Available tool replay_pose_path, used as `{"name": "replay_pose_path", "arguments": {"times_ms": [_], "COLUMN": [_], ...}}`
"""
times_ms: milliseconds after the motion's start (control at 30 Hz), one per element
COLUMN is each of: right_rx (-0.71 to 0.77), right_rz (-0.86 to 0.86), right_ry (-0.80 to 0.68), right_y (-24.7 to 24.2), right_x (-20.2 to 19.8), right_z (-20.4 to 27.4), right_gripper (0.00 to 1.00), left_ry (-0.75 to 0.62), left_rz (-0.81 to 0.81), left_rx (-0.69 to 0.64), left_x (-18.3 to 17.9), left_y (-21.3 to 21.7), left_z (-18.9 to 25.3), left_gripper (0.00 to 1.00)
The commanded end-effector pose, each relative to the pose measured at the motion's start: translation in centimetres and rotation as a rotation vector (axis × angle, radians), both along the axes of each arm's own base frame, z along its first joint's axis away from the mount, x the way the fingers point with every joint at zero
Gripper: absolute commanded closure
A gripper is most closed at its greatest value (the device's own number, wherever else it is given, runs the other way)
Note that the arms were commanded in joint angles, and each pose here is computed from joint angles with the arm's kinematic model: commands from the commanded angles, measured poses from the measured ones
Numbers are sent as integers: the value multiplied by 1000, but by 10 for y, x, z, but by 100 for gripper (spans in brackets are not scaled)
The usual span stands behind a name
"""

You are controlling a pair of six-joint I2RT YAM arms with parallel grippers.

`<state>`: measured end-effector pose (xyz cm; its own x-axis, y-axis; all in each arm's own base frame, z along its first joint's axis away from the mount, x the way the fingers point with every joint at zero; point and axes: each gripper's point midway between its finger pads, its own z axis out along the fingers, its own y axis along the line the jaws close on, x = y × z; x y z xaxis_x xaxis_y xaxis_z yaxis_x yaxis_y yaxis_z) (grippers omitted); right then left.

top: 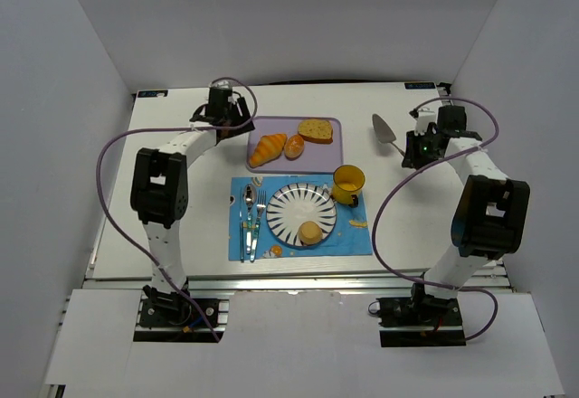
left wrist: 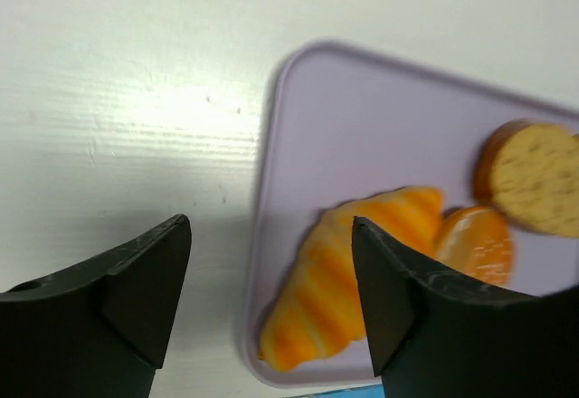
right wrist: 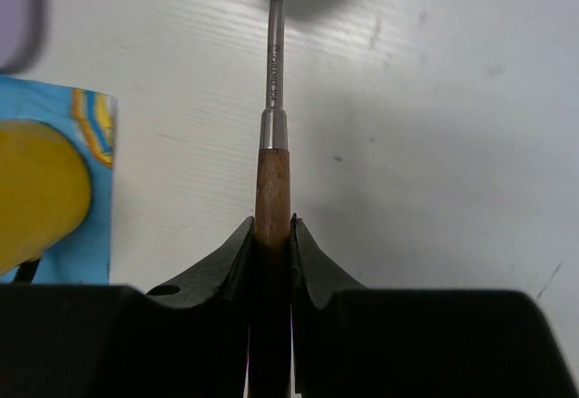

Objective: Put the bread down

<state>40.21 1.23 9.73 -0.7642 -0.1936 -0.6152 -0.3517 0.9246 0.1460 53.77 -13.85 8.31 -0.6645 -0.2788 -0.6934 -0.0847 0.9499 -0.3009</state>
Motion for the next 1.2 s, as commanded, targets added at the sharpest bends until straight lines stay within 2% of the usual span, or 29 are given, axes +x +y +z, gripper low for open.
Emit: {"name": "replay_pose_path", "arguments": {"times_ms": [0, 33, 233, 300, 333, 367, 400, 433, 500, 533, 567, 733, 967, 1167], "right_rx": [-43, -54, -59, -73, -75, -71, -70, -68, -74, -82, -90, -121, -201, -158], "right_rz": [-298, -315, -381, -394, -398, -386, -385, -368, -362, -360, -355, -337, -166, -175], "right_ry": [-22, -13, -4, 2, 5, 18, 18, 21, 22, 21, 14, -70, -414, -474], "right_y": [-26, -29, -35, -38, -39, -37, -36, -34, -35, -36, -37, -45, -43, -37], "right_x": [4, -2, -5, -5, -6, -10, -10, -12, -15, -16, -18, -16, -1, 10], "right_z": [2, -6, -17, -25, -28, -34, -35, -37, -40, -40, -39, -10, 95, 139], "right_gripper": [100, 100, 100, 93, 87, 83, 69, 62, 47, 35, 11, 11, 11, 11], "left_ry": [-218, -227, -247, -248, -223, -240, -240, -225, -255, -257, -259, -266, -279, -299], "left_rz": [60, 68, 92, 104, 108, 119, 125, 132, 145, 153, 158, 175, 203, 227], "left_rx": [-44, -45, -39, -52, -47, -61, -63, -64, -74, -82, -87, -104, -112, -138], "left_x": [9, 7, -25, -35, -44, -51, -56, -64, -75, -80, -89, -114, -145, -167], "left_y": [10, 12, 23, 26, 28, 29, 31, 33, 37, 39, 41, 47, 57, 63], "left_z": [98, 103, 118, 118, 106, 115, 116, 109, 122, 124, 125, 127, 132, 137], "left_gripper": [18, 13, 10, 10, 2, 2, 2, 2, 2, 2, 2, 2, 2, 2]}}
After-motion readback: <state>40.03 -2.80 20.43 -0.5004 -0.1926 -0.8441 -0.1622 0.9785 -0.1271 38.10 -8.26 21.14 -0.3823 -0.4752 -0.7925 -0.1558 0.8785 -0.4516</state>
